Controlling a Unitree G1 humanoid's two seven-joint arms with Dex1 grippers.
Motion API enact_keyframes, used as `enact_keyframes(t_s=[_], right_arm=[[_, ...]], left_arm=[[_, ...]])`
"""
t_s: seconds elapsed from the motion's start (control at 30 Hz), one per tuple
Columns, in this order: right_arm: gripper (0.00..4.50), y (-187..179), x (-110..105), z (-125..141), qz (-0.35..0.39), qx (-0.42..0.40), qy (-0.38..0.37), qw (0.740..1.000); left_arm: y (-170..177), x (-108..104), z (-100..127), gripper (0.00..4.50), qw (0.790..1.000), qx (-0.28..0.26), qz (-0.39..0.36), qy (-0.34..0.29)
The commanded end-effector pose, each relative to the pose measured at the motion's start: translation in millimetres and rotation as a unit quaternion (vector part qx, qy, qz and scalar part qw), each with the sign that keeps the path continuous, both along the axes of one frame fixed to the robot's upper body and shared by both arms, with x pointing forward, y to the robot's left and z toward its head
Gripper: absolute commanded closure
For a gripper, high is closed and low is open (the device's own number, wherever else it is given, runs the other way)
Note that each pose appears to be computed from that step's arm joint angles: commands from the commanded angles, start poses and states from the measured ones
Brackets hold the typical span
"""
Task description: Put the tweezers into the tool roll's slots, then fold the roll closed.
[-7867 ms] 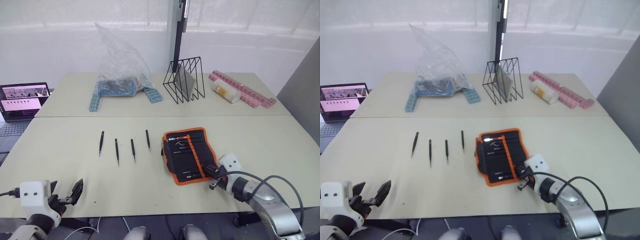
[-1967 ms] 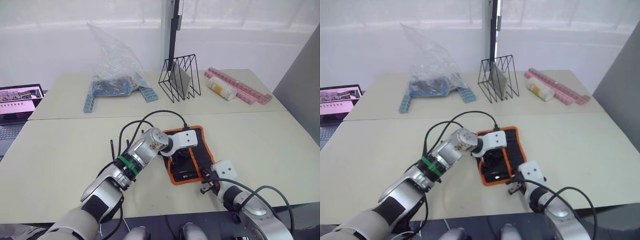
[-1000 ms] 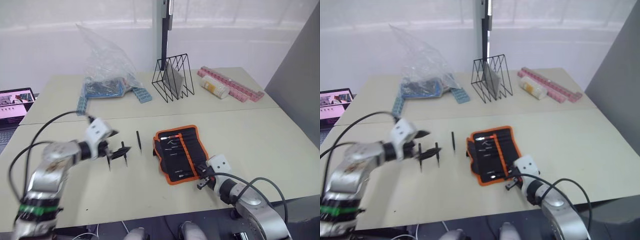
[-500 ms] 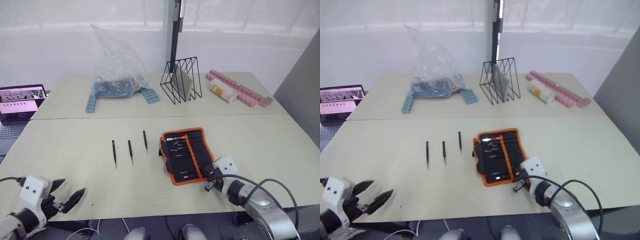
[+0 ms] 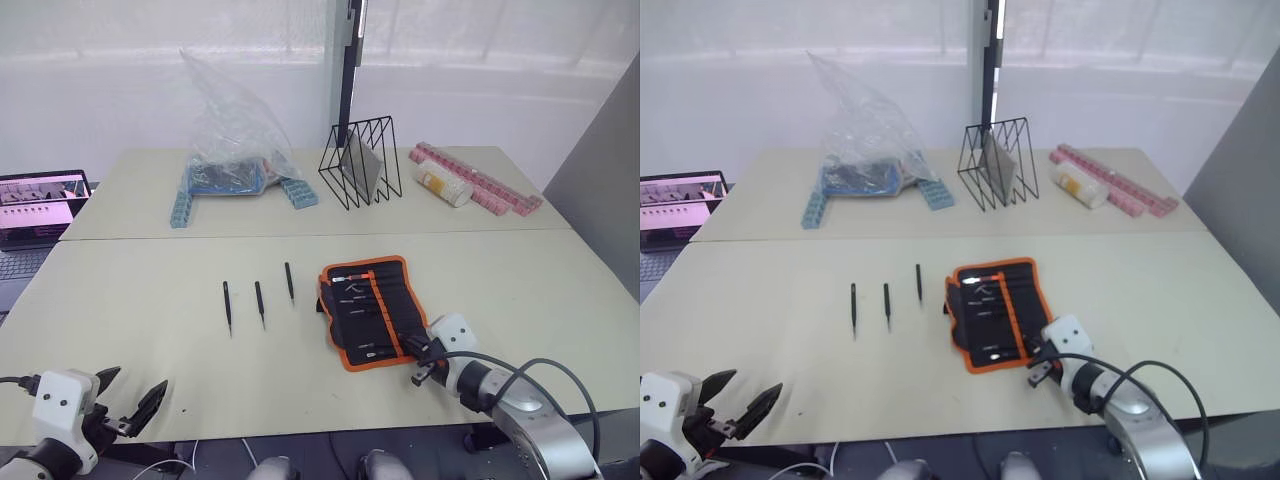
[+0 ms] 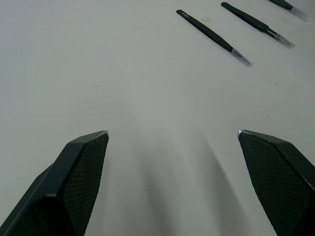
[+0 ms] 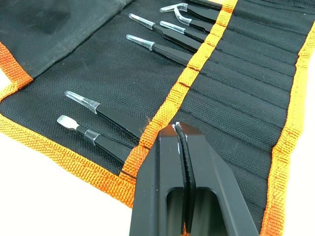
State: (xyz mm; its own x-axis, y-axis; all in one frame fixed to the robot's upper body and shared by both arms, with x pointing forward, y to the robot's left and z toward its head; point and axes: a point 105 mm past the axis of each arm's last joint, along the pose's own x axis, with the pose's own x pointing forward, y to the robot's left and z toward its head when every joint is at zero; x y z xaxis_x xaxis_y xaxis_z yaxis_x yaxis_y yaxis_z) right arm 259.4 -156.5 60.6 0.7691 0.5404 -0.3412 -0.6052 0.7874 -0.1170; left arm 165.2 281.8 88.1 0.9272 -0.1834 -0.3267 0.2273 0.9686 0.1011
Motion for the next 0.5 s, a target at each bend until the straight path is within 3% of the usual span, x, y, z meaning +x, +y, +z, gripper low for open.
enact_keyframes(t_s=[0.03,0.4,0.5], right_arm=[[4.50,-6.9,-4.2,-13.7,-0.007,-0.011,0.031,0.999],[4.50,-6.1,1.6,-10.2,-0.004,-0.012,0.026,1.000],[4.50,-5.3,3.5,-8.4,-0.003,-0.012,0.023,1.000]], left_arm=[[-15.9,9.1,7.3,0.03,1.000,0.001,-0.019,-0.022],[-68.0,56.8,0.2,0.03,0.998,-0.033,0.044,-0.044],[-68.3,74.0,-7.7,0.03,0.994,-0.026,0.102,-0.039]])
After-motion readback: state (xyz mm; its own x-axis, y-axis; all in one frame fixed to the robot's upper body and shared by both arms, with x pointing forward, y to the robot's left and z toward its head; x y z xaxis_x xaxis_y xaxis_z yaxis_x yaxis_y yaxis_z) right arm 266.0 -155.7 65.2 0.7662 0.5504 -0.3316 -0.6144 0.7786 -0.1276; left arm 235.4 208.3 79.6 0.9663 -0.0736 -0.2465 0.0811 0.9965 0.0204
